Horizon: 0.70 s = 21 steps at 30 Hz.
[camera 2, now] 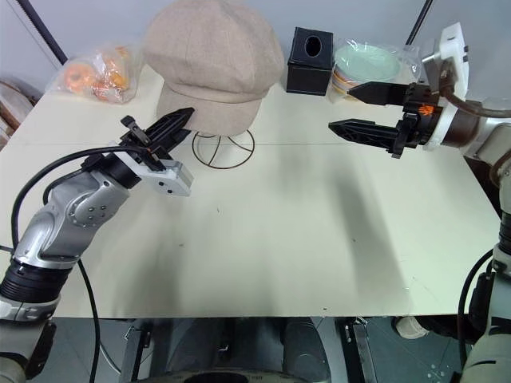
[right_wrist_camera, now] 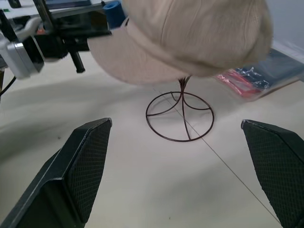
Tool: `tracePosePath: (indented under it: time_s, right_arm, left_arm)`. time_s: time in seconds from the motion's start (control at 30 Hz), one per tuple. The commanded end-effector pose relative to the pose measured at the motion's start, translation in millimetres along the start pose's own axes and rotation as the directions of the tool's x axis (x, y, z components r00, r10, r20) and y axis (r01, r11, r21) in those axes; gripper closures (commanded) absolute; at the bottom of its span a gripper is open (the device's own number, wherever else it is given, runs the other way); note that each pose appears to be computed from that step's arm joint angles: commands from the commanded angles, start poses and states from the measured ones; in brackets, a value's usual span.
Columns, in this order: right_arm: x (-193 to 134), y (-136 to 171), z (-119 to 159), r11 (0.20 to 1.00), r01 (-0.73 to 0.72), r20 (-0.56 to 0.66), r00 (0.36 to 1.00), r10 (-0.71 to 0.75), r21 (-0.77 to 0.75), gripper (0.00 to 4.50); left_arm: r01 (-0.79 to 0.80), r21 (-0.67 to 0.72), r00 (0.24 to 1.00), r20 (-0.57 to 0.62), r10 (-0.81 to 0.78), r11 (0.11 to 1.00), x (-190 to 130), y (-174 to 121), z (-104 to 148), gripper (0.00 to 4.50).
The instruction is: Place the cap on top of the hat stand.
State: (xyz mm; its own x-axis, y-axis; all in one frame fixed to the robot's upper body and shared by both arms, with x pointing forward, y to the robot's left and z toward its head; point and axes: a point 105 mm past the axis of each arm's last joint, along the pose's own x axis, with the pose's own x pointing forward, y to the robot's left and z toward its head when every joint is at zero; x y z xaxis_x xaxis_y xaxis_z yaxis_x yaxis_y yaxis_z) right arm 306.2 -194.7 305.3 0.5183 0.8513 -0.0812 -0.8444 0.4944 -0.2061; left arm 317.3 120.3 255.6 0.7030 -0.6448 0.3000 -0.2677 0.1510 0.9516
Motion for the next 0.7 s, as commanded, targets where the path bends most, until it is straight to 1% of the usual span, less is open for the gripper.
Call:
tracePosePath:
  time_s: [0.03,0.13,0.2,0.27,0.37,0.43,0.47,0.53,0.57,0.63,0.67,0.7]
  right_arm:
    - [-2,2,15,0.998,0.010,0.039,0.999,-0.008,-0.063,0.00]
    - [-1,2,12,0.998,0.015,0.034,0.999,-0.013,-0.064,0.00]
    - [0,1,9,0.998,0.016,0.029,0.999,-0.014,-0.064,0.00]
    - [0,2,7,0.998,0.012,0.021,1.000,-0.011,-0.067,0.00]
    - [2,2,1,0.997,0.010,-0.003,1.000,-0.010,-0.081,0.00]
    - [3,0,-5,0.995,0.017,-0.034,0.999,-0.020,-0.099,0.00]
    - [3,-1,-12,0.993,0.021,-0.067,0.997,-0.029,-0.116,0.00]
    - [2,-3,-26,0.988,0.022,-0.131,0.991,-0.042,-0.151,0.00]
    - [1,-3,-30,0.986,0.018,-0.151,0.988,-0.043,-0.164,0.00]
    - [0,-5,-34,0.984,0.013,-0.170,0.984,-0.044,-0.175,0.00]
    - [0,-5,-35,0.984,0.012,-0.172,0.984,-0.043,-0.176,0.00]
    - [-1,-7,-35,0.984,0.012,-0.171,0.984,-0.043,-0.176,0.00]
  left_arm:
    - [-0.028,0.003,1.000,-0.012,0.028,1.000,0,10,-1,2.58]
    - [-0.025,-0.003,1.000,-0.018,0.025,1.000,-2,9,0,1.15]
    - [-0.026,-0.008,0.999,-0.028,0.026,1.000,-3,8,0,0.11]
    - [-0.028,-0.003,0.999,-0.034,0.028,1.000,-4,7,0,0.05]
    - [-0.041,-0.042,0.997,-0.063,0.038,0.998,-10,11,-4,0.05]
    - [-0.068,-0.113,0.994,-0.091,0.058,0.991,-17,16,-8,0.05]
    - [-0.076,-0.182,0.994,-0.095,0.059,0.980,-24,21,-8,0.05]
    - [-0.069,-0.359,0.995,-0.091,0.039,0.931,-40,26,-7,0.05]
    - [-0.068,-0.440,0.993,-0.119,0.018,0.896,-48,27,-13,0.05]
    - [-0.060,-0.618,0.980,-0.187,-0.072,0.784,-63,22,-28,0.05]
    - [-0.043,-0.687,0.978,-0.178,-0.111,0.725,-70,23,-30,0.05]
    - [-0.062,-0.749,0.971,-0.198,-0.135,0.659,-77,27,-39,0.05]
